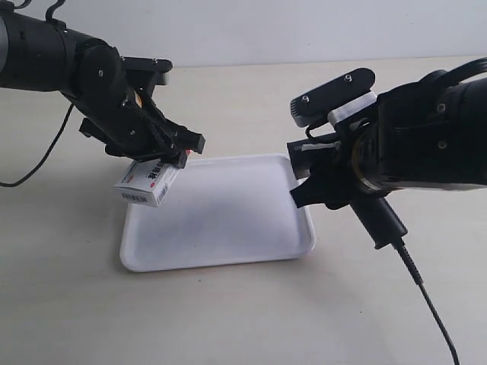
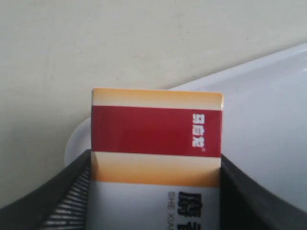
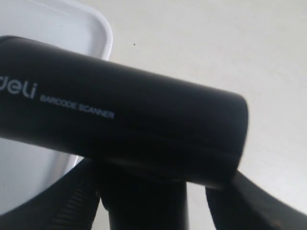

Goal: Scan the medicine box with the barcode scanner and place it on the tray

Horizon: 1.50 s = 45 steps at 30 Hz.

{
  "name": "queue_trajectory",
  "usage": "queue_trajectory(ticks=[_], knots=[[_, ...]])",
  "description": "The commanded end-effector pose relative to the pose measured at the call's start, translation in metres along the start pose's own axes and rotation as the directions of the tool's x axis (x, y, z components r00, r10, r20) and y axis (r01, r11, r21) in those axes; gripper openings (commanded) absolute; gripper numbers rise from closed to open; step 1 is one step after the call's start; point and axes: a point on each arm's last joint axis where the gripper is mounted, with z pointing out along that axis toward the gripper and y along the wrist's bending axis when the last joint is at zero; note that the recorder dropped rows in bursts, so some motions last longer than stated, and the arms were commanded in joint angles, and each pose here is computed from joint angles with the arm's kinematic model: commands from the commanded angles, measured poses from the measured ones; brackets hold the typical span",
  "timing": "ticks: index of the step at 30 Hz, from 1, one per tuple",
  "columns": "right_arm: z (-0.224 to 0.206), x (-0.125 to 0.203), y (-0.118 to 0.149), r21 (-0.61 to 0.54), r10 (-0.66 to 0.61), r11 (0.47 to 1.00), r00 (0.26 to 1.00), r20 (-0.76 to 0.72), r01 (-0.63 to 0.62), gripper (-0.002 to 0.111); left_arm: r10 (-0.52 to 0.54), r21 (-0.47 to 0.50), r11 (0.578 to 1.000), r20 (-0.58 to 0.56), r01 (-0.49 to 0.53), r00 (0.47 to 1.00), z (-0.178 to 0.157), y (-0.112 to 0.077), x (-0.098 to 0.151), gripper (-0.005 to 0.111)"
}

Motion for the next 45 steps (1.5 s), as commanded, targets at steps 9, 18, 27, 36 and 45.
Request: queue_trajectory(ticks=[9, 18, 27, 36, 45], knots=[[0.021, -0.002, -0.033, 0.079, 0.130, 0.989, 0.990, -0.054, -0.125, 0.000, 0.009, 0.006, 1.000, -0.031, -0.009, 0.999, -0.002, -0.007, 0.003, 0.002], [0.060, 0.007, -0.047, -0.041, 0.207, 0.977, 0.974, -0.090, -0.211, 0.000, 0.190, 0.045, 0.981, -0.050, -0.188, 0.980, -0.003, -0.039, 0.013, 0.002], [0.089, 0.019, -0.051, -0.053, 0.220, 0.972, 0.964, -0.151, -0.230, 0.000, 0.279, 0.070, 0.959, -0.028, -0.276, 0.960, 0.003, -0.057, 0.024, 0.002], [0.095, 0.026, -0.054, 0.015, 0.248, 0.968, 0.948, -0.198, -0.250, 0.012, 0.297, 0.068, 0.953, -0.021, -0.295, 0.955, 0.029, -0.058, 0.028, 0.005], [0.082, 0.010, -0.052, -0.088, 0.325, 0.938, 0.939, -0.110, -0.335, 0.090, 0.339, 0.066, 0.939, -0.010, -0.337, 0.941, 0.025, -0.058, 0.025, 0.105]])
